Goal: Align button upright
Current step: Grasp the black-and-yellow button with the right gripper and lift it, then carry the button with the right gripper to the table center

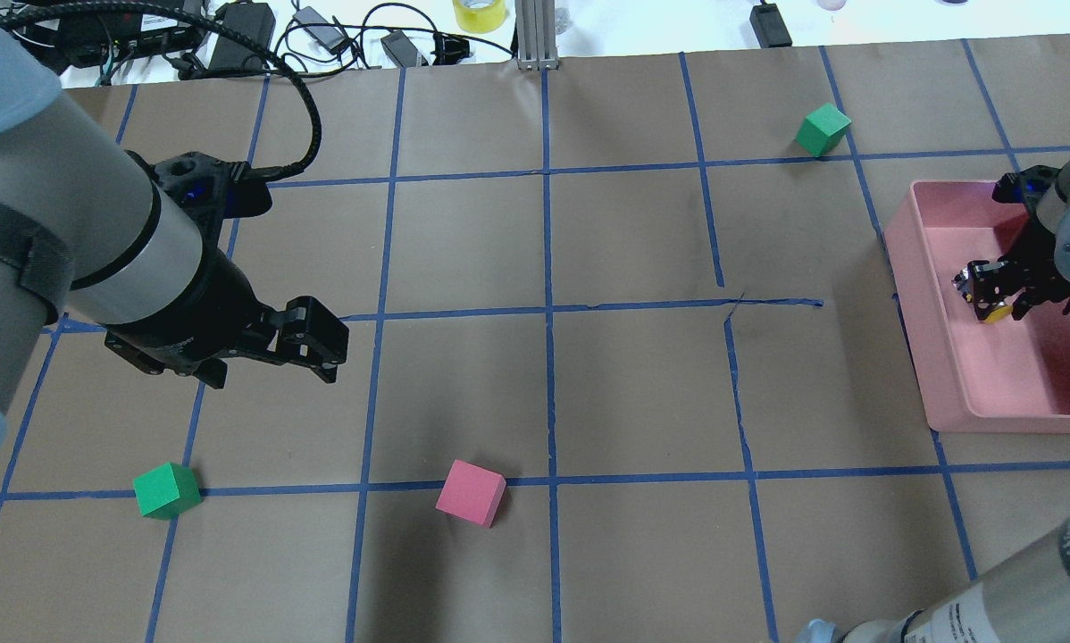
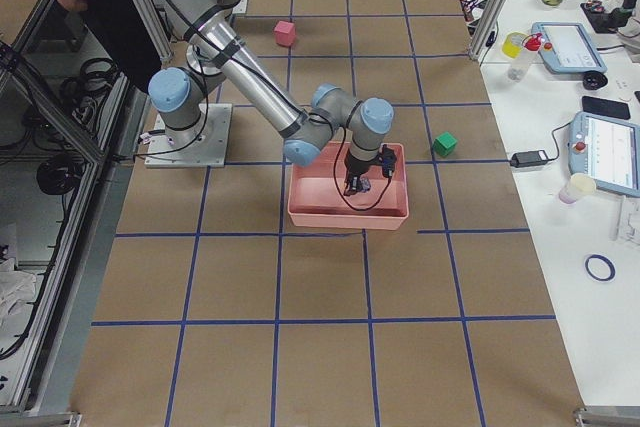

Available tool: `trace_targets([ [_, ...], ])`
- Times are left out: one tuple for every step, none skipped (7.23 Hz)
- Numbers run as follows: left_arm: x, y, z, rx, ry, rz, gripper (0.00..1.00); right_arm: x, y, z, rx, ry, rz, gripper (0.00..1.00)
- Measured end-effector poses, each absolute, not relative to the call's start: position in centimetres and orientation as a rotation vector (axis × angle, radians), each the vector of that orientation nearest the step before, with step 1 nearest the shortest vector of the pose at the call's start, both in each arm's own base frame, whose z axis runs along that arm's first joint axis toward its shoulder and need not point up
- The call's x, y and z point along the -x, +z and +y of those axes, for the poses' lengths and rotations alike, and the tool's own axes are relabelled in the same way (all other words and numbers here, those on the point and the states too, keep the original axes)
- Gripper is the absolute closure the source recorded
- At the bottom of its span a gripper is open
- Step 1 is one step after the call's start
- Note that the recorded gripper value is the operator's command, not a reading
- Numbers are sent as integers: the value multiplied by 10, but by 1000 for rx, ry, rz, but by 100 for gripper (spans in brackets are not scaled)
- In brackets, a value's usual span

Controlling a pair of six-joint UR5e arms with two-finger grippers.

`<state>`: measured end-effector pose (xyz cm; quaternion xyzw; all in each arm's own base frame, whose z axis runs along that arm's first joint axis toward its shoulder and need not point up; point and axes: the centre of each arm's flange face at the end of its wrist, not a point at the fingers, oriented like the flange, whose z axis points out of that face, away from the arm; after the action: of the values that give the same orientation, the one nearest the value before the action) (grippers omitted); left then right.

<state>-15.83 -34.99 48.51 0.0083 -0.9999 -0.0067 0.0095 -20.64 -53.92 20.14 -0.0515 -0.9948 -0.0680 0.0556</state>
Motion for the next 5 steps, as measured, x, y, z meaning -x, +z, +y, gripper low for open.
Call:
trace_targets([
  [158,485,-350,-26,-22,-3122,0,208,211,-541,157,-183,-3013,100],
  [158,485,-350,-26,-24,-3123,0,210,224,-546,157,-151,-3003,100],
  [158,485,-349,-26,-24,-3123,0,212,239,-549,158,-125,-2994,100],
  [158,485,-349,-26,-25,-3124,0,211,256,-548,158,-107,-2987,100],
  [158,485,-349,-25,-25,-3124,0,206,281,-543,155,-93,-2983,100],
])
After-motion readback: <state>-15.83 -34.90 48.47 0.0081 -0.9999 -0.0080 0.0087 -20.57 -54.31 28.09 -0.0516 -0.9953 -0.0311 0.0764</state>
